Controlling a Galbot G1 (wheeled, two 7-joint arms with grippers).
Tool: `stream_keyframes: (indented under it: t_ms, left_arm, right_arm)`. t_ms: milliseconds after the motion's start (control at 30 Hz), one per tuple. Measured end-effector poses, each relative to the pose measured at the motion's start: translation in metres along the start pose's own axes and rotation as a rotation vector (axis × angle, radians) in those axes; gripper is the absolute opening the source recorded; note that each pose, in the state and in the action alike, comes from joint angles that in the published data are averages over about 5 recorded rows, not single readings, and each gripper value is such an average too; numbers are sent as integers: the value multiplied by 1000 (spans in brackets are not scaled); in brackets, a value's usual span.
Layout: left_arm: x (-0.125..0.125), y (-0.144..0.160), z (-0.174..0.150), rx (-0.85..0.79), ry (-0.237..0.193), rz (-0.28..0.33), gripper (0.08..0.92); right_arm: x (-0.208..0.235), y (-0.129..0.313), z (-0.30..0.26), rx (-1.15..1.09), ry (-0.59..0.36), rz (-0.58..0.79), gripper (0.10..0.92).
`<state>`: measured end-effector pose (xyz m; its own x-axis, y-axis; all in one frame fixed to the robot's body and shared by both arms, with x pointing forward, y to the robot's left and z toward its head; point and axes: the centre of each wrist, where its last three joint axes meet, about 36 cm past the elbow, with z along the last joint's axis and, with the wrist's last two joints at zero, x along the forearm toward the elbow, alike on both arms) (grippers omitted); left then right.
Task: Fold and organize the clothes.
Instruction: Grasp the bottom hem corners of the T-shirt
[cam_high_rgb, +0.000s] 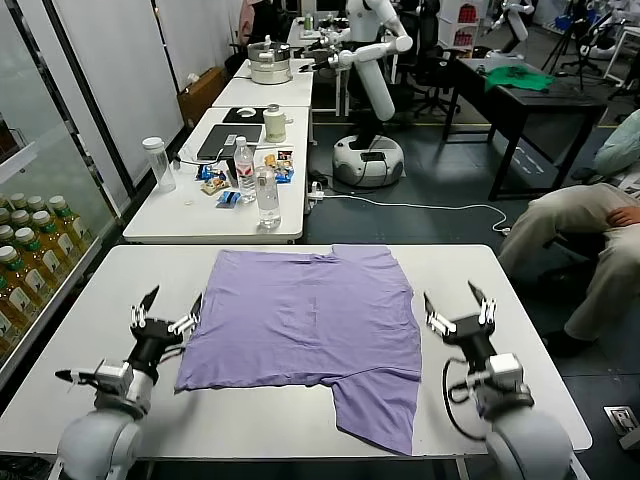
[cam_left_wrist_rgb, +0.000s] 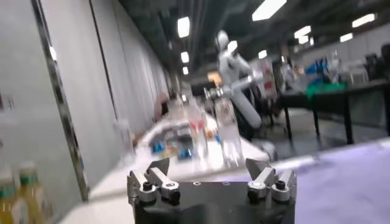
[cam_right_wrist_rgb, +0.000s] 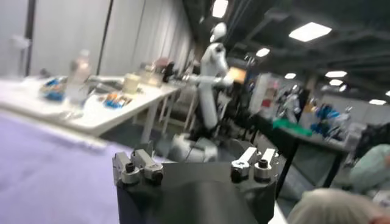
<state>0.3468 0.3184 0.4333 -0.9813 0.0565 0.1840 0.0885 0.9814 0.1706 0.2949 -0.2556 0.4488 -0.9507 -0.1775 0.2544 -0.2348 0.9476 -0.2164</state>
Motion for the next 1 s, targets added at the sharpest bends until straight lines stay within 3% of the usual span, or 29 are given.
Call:
stream_keyframes:
  t_ms: [67, 333, 533, 700, 1000]
  left_arm:
    - [5, -1, 1, 4, 23, 1, 823]
    - [31, -5, 8, 39, 189, -7, 823]
    - [38, -4, 11, 56, 275, -9, 823]
    - [41, -2, 14, 64, 325, -11, 823]
    - [44, 3, 20, 75, 372, -26, 823]
  right_arm:
    - [4, 3, 3, -5, 14, -8, 823]
    - [25, 23, 19, -37, 97, -55, 823]
    - [33, 37, 28, -62, 140, -86, 823]
    - [38, 47, 35, -81, 172, -105, 823]
    - [43, 58, 42, -115, 214, -105, 823]
